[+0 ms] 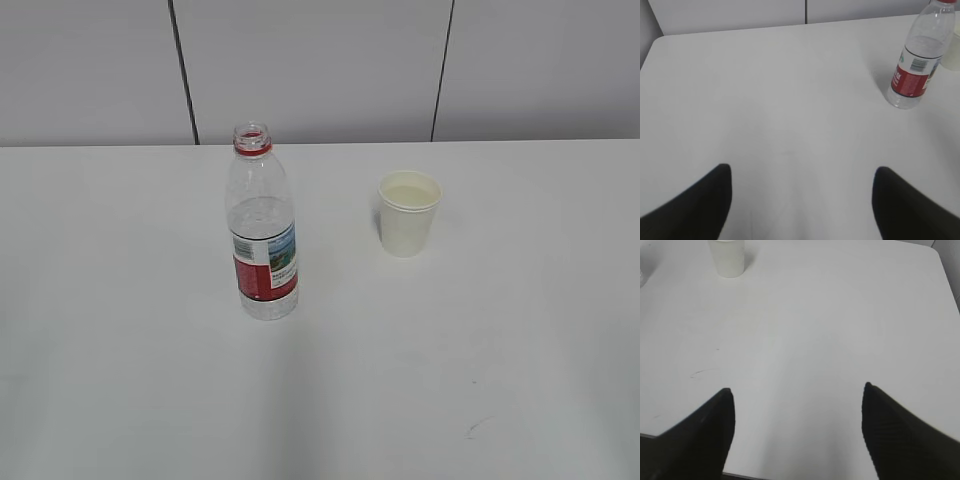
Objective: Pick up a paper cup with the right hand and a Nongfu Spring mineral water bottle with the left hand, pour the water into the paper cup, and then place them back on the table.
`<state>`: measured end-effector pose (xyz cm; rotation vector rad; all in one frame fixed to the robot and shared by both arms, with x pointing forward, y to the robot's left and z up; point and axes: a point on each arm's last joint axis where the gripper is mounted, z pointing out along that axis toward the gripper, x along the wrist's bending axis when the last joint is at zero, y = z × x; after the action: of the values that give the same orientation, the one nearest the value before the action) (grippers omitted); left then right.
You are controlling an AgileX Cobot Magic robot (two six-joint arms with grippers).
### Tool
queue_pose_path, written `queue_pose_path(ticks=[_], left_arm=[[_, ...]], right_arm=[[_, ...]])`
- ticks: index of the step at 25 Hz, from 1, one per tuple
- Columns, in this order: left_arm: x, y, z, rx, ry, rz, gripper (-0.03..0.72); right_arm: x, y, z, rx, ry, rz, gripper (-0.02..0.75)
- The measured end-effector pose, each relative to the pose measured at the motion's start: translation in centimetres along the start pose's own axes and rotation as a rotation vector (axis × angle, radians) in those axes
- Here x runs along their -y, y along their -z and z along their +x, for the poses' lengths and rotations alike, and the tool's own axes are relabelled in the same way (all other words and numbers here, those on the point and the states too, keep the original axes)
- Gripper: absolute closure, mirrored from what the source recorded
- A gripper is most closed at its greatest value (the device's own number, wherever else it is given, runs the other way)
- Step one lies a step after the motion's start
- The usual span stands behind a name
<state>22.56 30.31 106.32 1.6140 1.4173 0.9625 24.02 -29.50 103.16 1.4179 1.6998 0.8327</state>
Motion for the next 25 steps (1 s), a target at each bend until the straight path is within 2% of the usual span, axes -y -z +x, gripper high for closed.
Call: queue_pose_path(ticks=[25], left_arm=[[0.00, 0.00, 0.00, 0.000, 0.000, 0.000, 0.169]], right_arm=[[0.00, 0.00, 0.00, 0.000, -0.002, 0.000, 0.155]])
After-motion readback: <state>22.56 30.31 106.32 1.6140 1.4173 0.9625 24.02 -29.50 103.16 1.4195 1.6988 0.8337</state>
